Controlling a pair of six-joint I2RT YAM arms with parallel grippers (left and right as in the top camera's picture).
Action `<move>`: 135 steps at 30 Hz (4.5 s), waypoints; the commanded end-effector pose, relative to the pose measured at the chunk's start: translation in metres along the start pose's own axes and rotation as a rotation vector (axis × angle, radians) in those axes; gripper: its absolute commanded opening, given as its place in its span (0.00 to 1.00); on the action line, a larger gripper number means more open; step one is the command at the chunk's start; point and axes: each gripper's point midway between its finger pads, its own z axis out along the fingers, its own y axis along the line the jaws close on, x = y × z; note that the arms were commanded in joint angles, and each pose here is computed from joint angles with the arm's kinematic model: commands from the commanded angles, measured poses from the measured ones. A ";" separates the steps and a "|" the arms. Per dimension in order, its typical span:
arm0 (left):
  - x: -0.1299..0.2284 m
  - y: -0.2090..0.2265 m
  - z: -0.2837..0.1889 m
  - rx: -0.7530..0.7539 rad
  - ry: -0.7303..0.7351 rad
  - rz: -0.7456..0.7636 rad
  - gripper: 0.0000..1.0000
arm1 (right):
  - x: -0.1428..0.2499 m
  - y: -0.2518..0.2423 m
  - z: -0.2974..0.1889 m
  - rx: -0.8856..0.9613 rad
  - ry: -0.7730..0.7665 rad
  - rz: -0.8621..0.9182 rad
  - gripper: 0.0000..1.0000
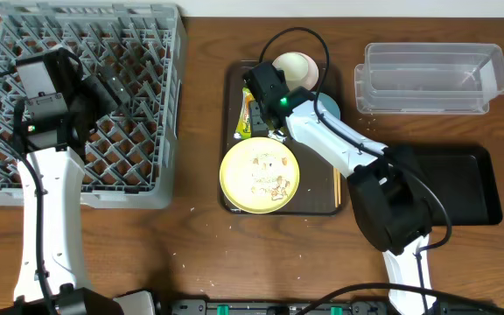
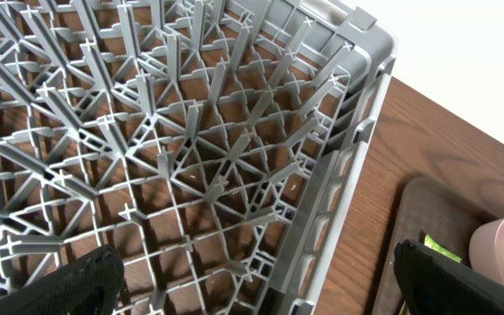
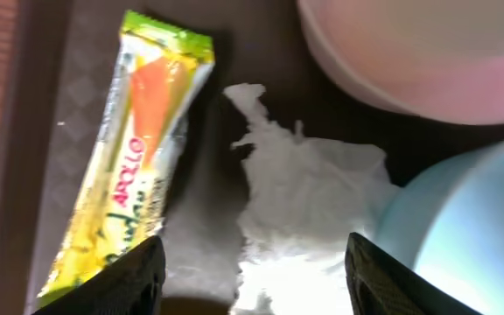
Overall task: Sort waste into correct bins and load items into the dishwasher
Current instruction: 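Grasp the crumpled white tissue with the right gripper and lift, then carry the tissue to the clear plastic bin and open the right gripper, then return the right gripper to the tray and grasp the yellow snack wrapper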
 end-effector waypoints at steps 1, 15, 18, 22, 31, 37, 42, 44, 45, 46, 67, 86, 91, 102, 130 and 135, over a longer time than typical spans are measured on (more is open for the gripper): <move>-0.005 0.001 -0.006 -0.002 -0.020 -0.003 1.00 | -0.010 -0.009 -0.004 0.048 -0.038 -0.001 0.62; -0.005 0.001 -0.006 -0.002 -0.020 -0.003 1.00 | 0.000 -0.008 0.014 0.054 -0.016 -0.009 0.52; -0.005 0.001 -0.006 -0.002 -0.020 -0.003 1.00 | 0.006 -0.009 0.024 0.061 -0.001 -0.013 0.52; -0.005 0.001 -0.006 -0.002 -0.020 -0.003 1.00 | 0.015 -0.010 0.036 0.073 0.024 -0.020 0.52; -0.005 0.001 -0.006 -0.002 -0.020 -0.003 1.00 | 0.018 -0.006 0.039 0.054 0.037 -0.021 0.07; -0.005 0.001 -0.006 -0.002 -0.020 -0.003 1.00 | 0.007 0.012 0.021 -0.050 0.032 -0.008 0.01; -0.005 0.001 -0.006 -0.002 -0.020 -0.003 1.00 | -0.035 0.019 -0.035 -0.109 -0.094 0.016 0.01; -0.005 0.001 -0.006 -0.002 -0.020 -0.003 1.00 | -0.051 0.016 -0.058 -0.122 -0.146 0.032 0.01; -0.005 0.001 -0.006 -0.002 -0.020 -0.003 1.00 | -0.060 0.013 -0.074 -0.133 -0.177 0.043 0.01; -0.005 0.001 -0.006 -0.002 -0.020 -0.003 1.00 | -0.065 0.011 -0.082 -0.139 -0.193 0.049 0.01; -0.005 0.001 -0.006 -0.002 -0.020 -0.003 1.00 | -0.136 -0.155 -0.149 0.098 -0.408 0.317 0.01; -0.005 0.001 -0.006 -0.002 -0.020 -0.003 1.00 | -0.134 -0.334 -0.100 0.293 -0.453 0.765 0.48; -0.005 0.001 -0.006 -0.002 -0.020 -0.003 1.00 | -0.128 -0.322 -0.080 0.230 -0.371 0.634 0.88; -0.005 0.001 -0.006 -0.002 -0.020 -0.003 1.00 | -0.159 -0.149 -0.179 -0.651 -0.358 0.276 0.99; -0.005 0.001 -0.006 -0.002 -0.020 -0.003 1.00 | 0.006 0.085 0.005 -0.183 -0.080 -0.148 0.83; -0.005 0.001 -0.006 -0.002 -0.020 -0.003 1.00 | 0.014 0.084 0.018 -0.161 -0.068 -0.158 0.65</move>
